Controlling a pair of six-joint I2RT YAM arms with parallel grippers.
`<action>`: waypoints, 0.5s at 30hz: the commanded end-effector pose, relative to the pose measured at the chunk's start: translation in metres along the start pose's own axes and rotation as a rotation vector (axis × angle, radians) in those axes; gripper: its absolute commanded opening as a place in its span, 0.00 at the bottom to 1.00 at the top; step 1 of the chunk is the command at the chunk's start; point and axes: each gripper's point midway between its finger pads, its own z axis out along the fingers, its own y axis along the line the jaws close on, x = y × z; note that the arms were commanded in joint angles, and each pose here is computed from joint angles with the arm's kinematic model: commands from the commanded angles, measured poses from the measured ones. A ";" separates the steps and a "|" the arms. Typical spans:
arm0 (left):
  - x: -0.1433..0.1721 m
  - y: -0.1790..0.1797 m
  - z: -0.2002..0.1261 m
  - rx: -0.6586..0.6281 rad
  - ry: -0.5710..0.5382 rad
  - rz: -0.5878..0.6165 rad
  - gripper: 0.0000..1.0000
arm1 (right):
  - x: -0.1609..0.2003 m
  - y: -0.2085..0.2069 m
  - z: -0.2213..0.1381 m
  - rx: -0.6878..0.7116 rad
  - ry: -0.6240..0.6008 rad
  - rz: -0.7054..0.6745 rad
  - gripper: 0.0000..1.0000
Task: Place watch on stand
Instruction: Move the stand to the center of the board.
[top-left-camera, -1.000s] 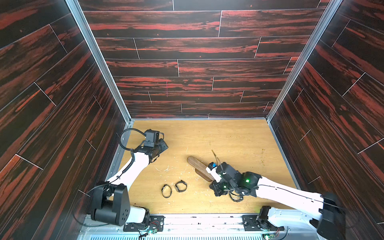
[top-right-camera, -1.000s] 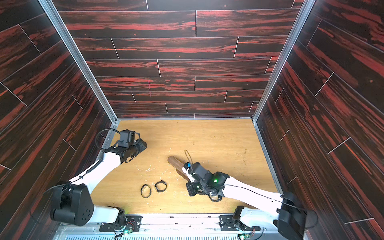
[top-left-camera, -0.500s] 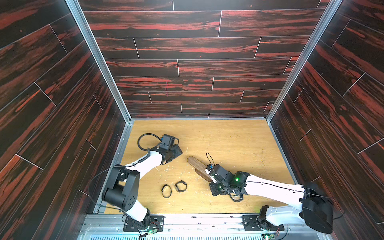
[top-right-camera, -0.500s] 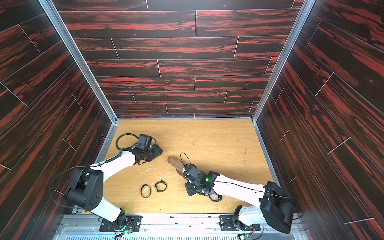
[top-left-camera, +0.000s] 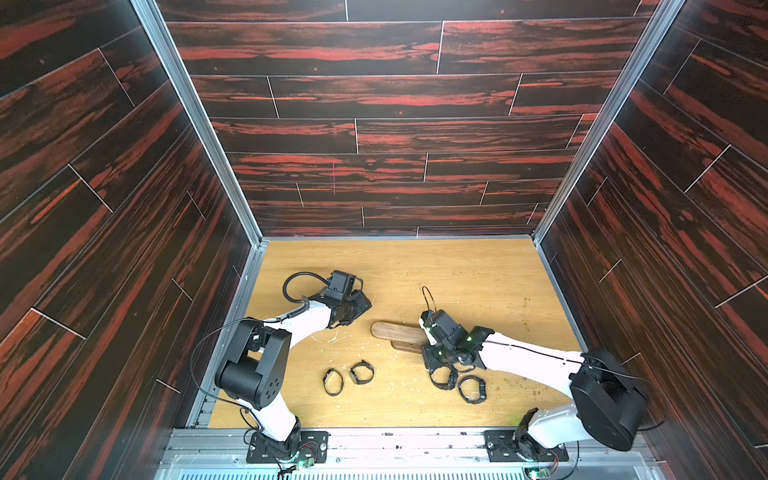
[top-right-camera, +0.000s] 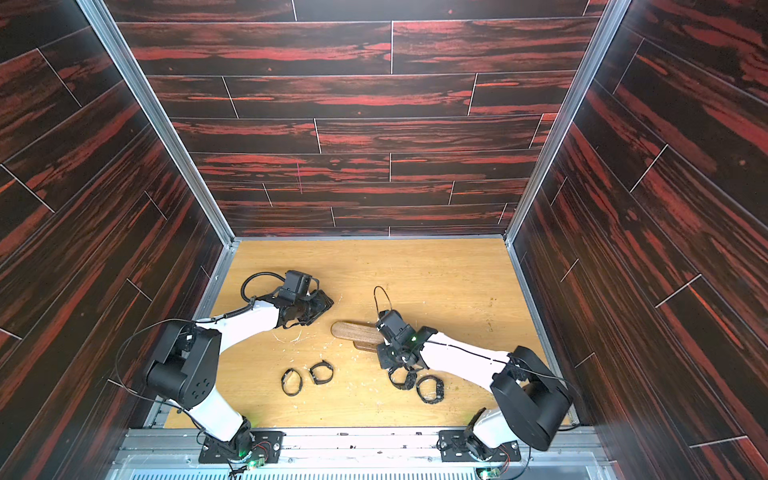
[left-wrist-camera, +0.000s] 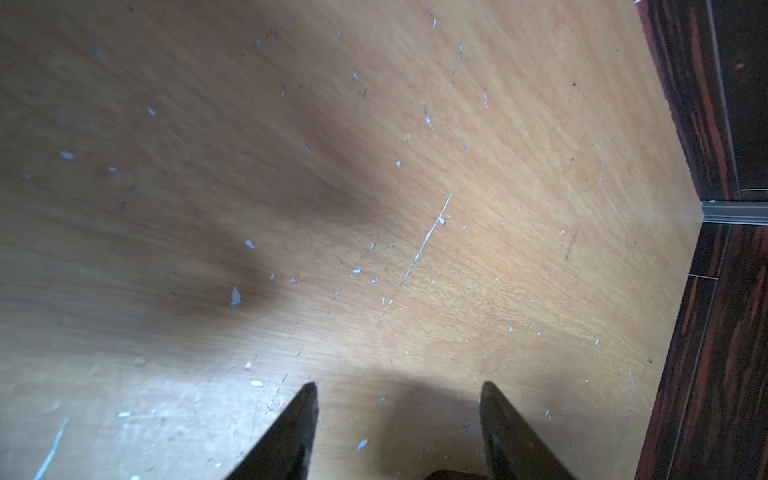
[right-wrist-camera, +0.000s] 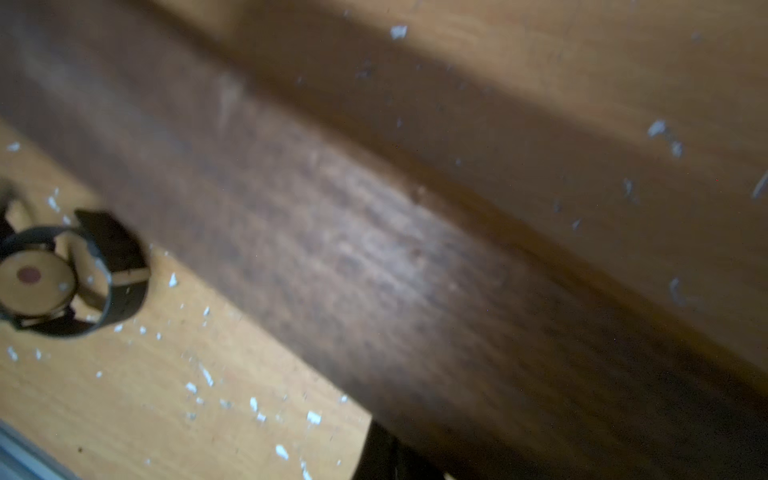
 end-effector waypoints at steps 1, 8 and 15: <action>-0.007 -0.015 -0.002 0.023 -0.005 0.008 0.63 | -0.021 0.006 0.003 -0.047 -0.026 -0.028 0.00; -0.013 -0.022 0.001 0.009 0.004 0.035 0.63 | -0.018 0.024 0.011 -0.135 0.016 -0.053 0.00; -0.021 -0.025 -0.003 -0.010 -0.007 0.054 0.63 | 0.002 0.022 0.020 -0.143 0.048 -0.023 0.00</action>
